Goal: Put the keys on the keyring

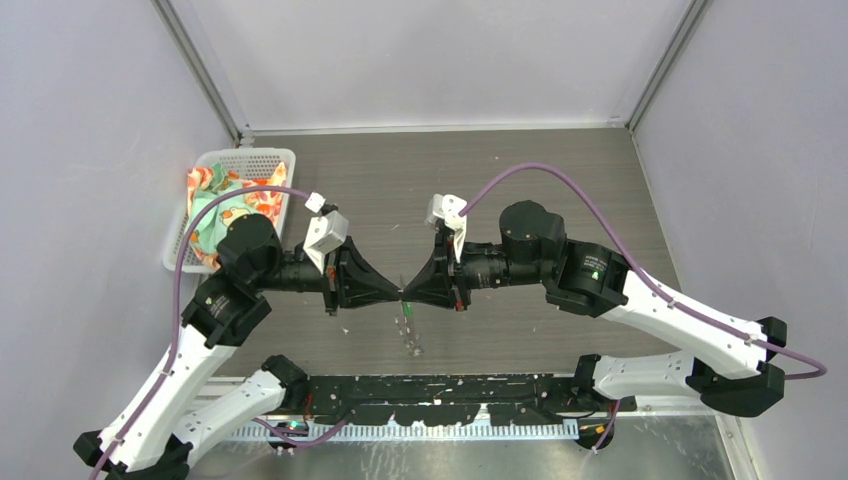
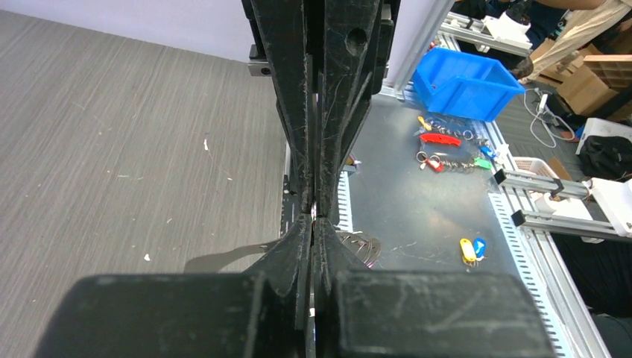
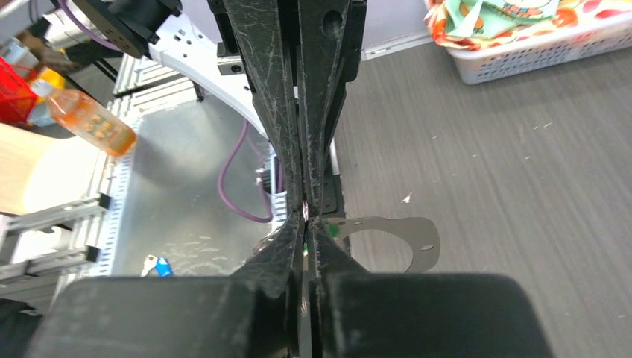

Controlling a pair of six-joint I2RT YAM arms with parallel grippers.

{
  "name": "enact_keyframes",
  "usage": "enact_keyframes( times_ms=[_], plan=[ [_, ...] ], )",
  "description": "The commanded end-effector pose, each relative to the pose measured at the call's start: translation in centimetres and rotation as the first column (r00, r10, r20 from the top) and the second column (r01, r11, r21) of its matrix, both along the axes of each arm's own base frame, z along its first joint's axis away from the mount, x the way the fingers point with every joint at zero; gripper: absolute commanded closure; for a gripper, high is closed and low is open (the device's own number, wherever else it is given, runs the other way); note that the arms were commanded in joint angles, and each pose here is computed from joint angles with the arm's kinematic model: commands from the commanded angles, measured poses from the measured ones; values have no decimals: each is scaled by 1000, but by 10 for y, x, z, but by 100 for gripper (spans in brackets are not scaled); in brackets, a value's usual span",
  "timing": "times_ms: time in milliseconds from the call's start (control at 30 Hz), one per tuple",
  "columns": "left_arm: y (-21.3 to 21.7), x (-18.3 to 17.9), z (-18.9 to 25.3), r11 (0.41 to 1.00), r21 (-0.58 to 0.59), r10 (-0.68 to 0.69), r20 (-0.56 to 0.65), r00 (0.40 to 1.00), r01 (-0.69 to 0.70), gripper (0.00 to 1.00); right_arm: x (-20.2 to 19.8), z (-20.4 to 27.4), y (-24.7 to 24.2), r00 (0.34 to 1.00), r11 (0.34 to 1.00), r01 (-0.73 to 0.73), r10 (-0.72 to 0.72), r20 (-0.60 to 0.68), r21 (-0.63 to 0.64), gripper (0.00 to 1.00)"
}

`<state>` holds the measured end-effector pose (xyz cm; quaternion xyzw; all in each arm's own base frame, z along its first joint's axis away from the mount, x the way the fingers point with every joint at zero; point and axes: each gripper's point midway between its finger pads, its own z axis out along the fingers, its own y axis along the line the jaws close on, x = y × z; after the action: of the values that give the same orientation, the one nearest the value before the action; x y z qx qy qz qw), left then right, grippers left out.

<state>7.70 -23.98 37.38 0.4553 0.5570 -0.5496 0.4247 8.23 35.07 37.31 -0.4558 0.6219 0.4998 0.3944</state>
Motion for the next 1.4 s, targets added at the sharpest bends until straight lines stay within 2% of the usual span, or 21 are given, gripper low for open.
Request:
enact_keyframes(
  times_ms=[0,133,267,367,533,800,1133,1367],
  plan=[
    [0,-1,20,998,-57,4,65,998,0,100,2,18,-3,1000,998,19,-20,24,54,98],
    [2,2,9,1000,-15,15,95,995,-14,98,4,15,-12,998,999,45,-45,33,4,99],
    [8,6,-19,994,104,1,125,992,-14,67,5,2,-17,999,994,48,-46,18,-103,99],
    [10,5,-27,987,158,-32,146,989,8,60,3,-17,-19,999,972,21,-27,-22,-232,99],
    [8,8,-29,982,184,-64,162,985,33,58,2,-28,-10,998,945,-28,5,-70,-327,99],
    [7,3,-41,974,209,-121,148,981,89,66,1,-22,-1,996,940,-61,33,-88,-337,99],
    [7,3,-43,971,214,-135,151,979,101,64,0,-20,4,992,926,-94,57,-109,-365,99],
    [6,-3,-40,971,200,-160,134,978,131,70,0,-22,8,991,917,-110,70,-115,-384,99]
  ],
)
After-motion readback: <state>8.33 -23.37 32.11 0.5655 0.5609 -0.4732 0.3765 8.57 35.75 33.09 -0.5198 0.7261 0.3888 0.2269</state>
